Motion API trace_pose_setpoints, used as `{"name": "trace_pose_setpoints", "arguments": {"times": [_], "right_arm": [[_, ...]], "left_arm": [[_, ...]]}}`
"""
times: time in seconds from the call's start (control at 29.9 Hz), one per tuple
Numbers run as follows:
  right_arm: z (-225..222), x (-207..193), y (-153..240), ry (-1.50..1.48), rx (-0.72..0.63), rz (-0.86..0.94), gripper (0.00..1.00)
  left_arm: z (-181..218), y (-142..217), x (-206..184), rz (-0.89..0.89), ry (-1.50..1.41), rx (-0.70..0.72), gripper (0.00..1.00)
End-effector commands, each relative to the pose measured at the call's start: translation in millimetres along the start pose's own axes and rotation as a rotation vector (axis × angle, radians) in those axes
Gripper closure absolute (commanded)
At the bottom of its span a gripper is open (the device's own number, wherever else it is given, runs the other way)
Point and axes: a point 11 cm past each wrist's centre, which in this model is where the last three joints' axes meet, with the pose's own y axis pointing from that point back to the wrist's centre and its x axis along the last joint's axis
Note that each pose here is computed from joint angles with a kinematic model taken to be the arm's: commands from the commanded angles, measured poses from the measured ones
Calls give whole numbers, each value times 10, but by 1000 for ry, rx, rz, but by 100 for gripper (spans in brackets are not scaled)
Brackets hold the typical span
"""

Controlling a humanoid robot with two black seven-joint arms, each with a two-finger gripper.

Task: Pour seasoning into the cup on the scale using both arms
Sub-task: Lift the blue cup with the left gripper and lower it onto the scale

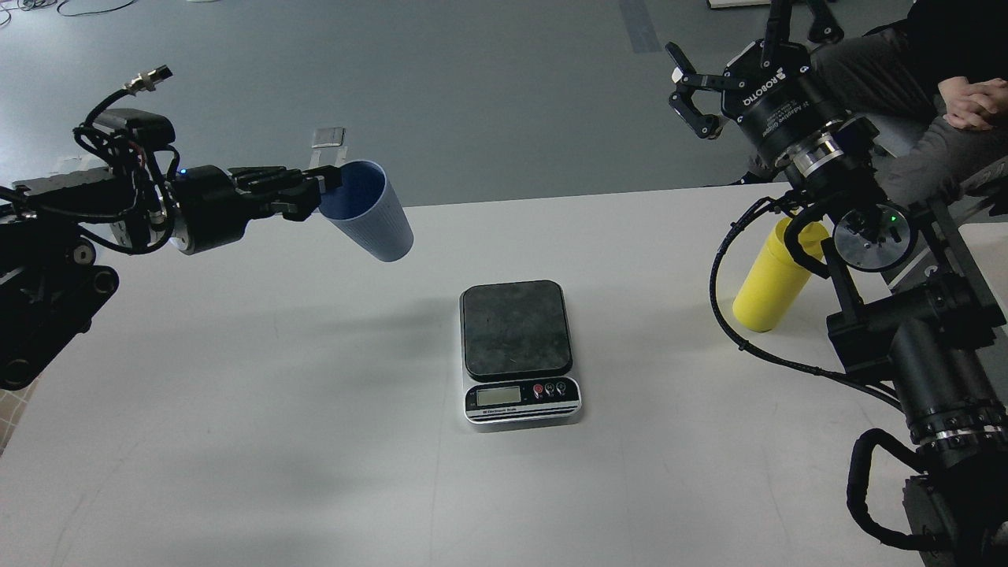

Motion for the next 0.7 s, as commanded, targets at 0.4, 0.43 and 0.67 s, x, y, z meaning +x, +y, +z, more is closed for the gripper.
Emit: {"name": "trace_pose_setpoints", "arguments": {"times": [0.4, 0.43, 0.67], "right_arm": [[-62, -20, -35, 1, 16, -5, 0], [-66, -18, -34, 0, 17, -5, 0], [-76, -12, -30, 3, 18, -4, 0]], "left_arm": [[1038, -921, -28, -169, -172, -254, 100], [1070, -943, -25, -172, -177, -261, 100], [1172, -1081, -214, -234, -224, -275, 100]]}}
